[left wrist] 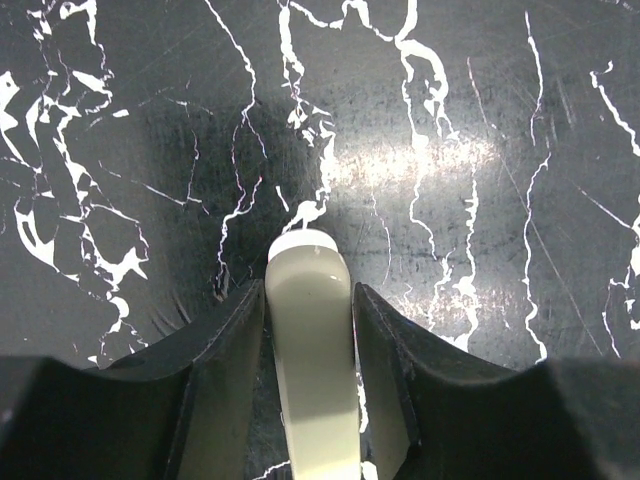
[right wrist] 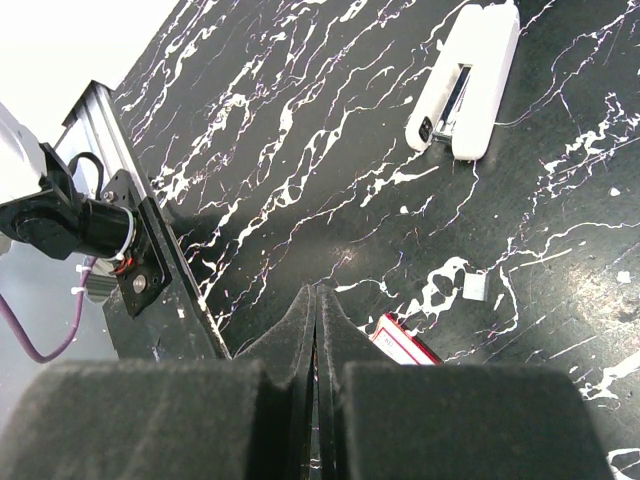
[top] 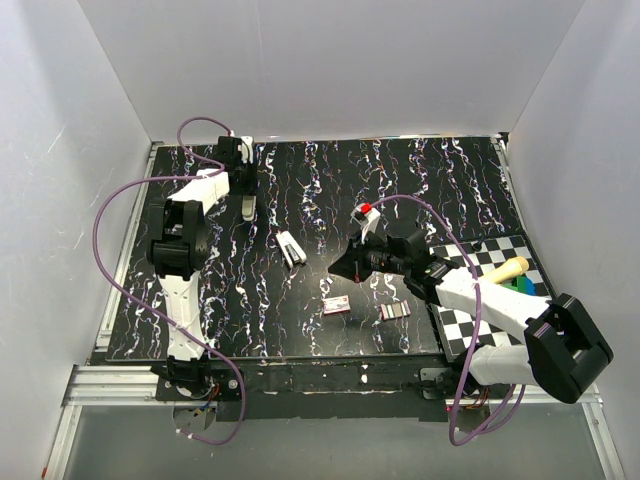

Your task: Unload the staples from the stapler

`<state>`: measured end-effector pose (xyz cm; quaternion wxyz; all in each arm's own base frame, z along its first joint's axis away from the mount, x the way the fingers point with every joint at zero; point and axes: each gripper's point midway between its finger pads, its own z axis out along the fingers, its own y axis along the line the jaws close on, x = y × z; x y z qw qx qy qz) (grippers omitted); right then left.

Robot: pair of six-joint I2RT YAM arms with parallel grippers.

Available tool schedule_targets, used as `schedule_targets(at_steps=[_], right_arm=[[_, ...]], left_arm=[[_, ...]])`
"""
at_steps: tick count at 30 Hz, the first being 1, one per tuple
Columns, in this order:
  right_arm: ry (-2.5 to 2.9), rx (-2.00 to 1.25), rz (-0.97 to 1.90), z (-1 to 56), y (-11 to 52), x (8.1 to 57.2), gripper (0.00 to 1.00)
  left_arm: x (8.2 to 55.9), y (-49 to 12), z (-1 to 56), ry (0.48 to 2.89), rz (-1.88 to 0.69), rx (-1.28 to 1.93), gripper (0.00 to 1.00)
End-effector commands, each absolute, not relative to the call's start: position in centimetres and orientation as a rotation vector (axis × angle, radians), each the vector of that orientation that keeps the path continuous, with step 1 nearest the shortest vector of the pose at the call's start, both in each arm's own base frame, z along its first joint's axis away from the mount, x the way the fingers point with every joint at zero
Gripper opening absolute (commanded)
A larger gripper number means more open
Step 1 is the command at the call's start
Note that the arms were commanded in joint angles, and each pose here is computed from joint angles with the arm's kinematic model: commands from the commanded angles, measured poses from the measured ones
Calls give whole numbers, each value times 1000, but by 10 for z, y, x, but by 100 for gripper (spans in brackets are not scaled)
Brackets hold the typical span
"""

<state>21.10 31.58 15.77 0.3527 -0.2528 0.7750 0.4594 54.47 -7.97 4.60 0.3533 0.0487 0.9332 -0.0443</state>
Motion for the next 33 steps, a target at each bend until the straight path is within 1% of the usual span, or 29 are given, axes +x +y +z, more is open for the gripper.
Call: schedule_targets(at_steps=[1, 9, 13, 20, 25, 33], right_arm=[[1934, -664, 1220, 182, 321, 211, 1], [1948, -673, 1201, 183, 321, 214, 21], [1984, -692, 1196, 179, 328, 220, 31], [2044, -736, 1154, 176, 346, 238, 43], [2106, -754, 1127, 166, 362, 249, 46], [2251, -784, 1051, 140, 400, 262, 50]], left_arm=[[546, -79, 65, 2396, -112, 155, 41], [538, -92, 126, 2292, -212, 181, 41], [521, -100, 144, 2278, -281, 177, 41], [481, -121, 158, 2275, -396, 191, 40], [452, -134, 171, 2256, -457, 207, 39], [408, -147, 215, 2160, -598, 232, 40]])
